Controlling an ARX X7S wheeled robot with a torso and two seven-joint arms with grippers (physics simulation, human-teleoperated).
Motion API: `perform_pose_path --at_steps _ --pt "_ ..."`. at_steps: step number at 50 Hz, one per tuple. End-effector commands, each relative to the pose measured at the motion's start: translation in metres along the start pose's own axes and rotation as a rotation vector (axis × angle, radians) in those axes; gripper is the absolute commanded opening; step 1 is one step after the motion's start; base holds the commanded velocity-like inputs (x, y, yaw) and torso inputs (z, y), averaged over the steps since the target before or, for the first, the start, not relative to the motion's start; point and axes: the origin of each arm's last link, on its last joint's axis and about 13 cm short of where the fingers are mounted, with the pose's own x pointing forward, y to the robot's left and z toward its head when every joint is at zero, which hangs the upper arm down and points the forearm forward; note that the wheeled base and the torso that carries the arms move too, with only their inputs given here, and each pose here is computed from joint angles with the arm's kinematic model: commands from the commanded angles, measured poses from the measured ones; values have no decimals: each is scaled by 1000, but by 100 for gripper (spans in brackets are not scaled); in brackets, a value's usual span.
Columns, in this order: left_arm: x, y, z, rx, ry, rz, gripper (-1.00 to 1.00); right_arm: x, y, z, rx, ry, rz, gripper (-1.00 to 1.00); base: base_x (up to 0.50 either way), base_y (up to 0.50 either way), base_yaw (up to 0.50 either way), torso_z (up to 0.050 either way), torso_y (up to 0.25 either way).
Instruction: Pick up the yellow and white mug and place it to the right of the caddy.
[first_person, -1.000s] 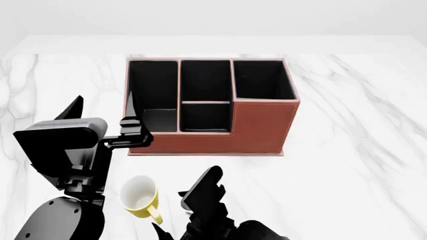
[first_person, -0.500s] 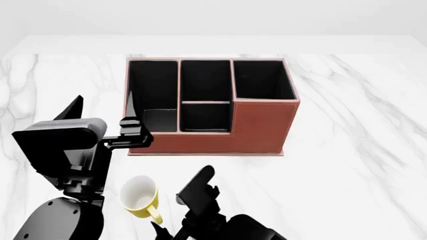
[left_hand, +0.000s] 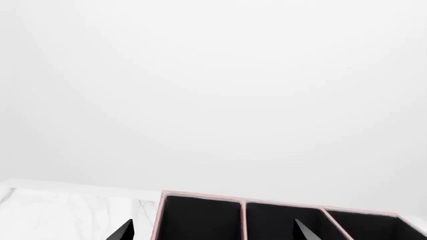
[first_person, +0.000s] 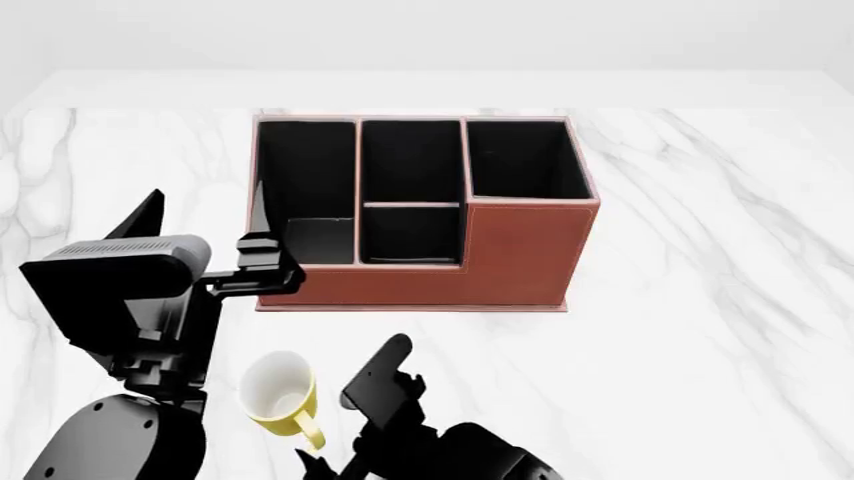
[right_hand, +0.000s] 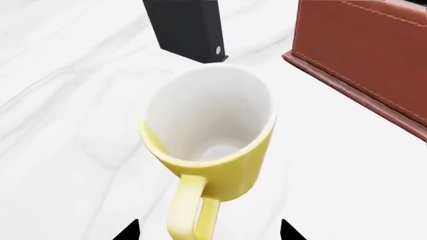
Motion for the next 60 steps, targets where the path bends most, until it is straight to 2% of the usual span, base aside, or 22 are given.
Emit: perform_pose_path --at_steps 1,17,31,32,49,60 --pt "0 0 0 0 1 -1 100 10 -3 -4 8 30 16 100 0 0 0 0 0" --pt "2 1 1 -7 0 1 100 24 -1 -6 17 71 67 100 0 0 0 0 0" --pt "1 1 1 -7 3 -1 100 28 -4 -8 42 90 63 100 0 0 0 0 0" --pt "1 1 1 -7 3 -1 100 28 -5 -8 43 92 60 -100 0 0 0 0 0" --pt "1 0 0 -3 3 -4 100 14 3 0 12 57 6 -100 0 0 0 0 0" --pt "0 -1 0 0 2 -10 100 -12 14 12 -31 -7 -85 -100 0 0 0 0 0"
